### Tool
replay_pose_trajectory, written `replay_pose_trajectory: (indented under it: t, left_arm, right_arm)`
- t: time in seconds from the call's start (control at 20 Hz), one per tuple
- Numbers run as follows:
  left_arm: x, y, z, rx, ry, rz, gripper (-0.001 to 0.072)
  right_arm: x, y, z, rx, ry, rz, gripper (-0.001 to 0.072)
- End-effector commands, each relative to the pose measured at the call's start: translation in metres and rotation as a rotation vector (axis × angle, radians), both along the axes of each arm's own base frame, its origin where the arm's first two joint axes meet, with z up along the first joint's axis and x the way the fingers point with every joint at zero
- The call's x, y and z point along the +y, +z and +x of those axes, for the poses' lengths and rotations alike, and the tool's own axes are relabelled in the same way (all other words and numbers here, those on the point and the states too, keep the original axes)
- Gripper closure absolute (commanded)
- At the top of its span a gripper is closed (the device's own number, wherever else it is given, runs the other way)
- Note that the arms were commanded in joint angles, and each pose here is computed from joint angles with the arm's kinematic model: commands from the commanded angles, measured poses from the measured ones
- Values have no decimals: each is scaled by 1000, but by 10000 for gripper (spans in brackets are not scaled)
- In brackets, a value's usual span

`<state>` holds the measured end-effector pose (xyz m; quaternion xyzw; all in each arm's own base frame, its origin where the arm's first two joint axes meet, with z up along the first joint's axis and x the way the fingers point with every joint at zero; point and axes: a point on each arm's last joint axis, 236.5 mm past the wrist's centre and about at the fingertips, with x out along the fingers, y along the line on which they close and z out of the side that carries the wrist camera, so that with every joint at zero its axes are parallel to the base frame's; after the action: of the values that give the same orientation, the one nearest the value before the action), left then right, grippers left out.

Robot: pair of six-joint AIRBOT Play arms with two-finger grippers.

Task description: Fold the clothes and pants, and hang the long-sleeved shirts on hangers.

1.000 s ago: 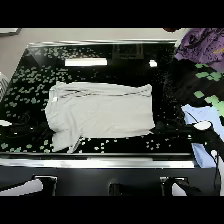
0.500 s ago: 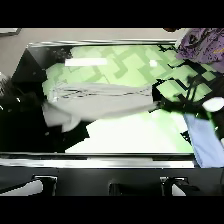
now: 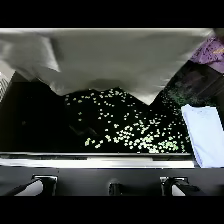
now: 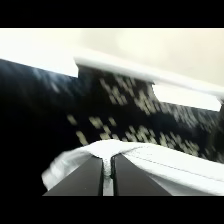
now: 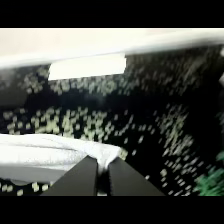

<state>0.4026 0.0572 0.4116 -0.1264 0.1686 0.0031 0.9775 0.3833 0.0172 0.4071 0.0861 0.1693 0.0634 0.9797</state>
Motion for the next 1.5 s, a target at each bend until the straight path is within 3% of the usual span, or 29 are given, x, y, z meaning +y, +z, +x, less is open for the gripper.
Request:
replay_pose_trajectory:
  t: [0.0, 0.25, 0.45, 0.65, 1.0, 1.2, 1.45]
  left_arm:
    - [-2, 51, -90, -118, 129, 69, 692]
    - [-2, 76, -171, -227, 258, 65, 691]
    - [-2, 69, -167, -202, 256, 60, 692]
    - [-5, -28, -90, 128, 115, -11, 692]
    - [-15, -279, 80, 654, -99, -101, 692]
    - [-34, -393, 151, 721, -119, -119, 692]
    - [-33, -401, 203, 601, -107, -84, 692]
  right_arm:
    - [-2, 51, -78, -69, -42, -34, 685]
    - [-12, 77, -136, -154, -130, -3, 685]
    - [-19, 60, -107, -84, -149, 14, 685]
    - [-21, -19, -22, 183, -136, 79, 685]
    - [-20, -258, 128, 715, -96, 157, 685]
    - [-22, -346, 183, 751, -115, 206, 685]
    - [-26, -385, 204, 748, -117, 196, 685]
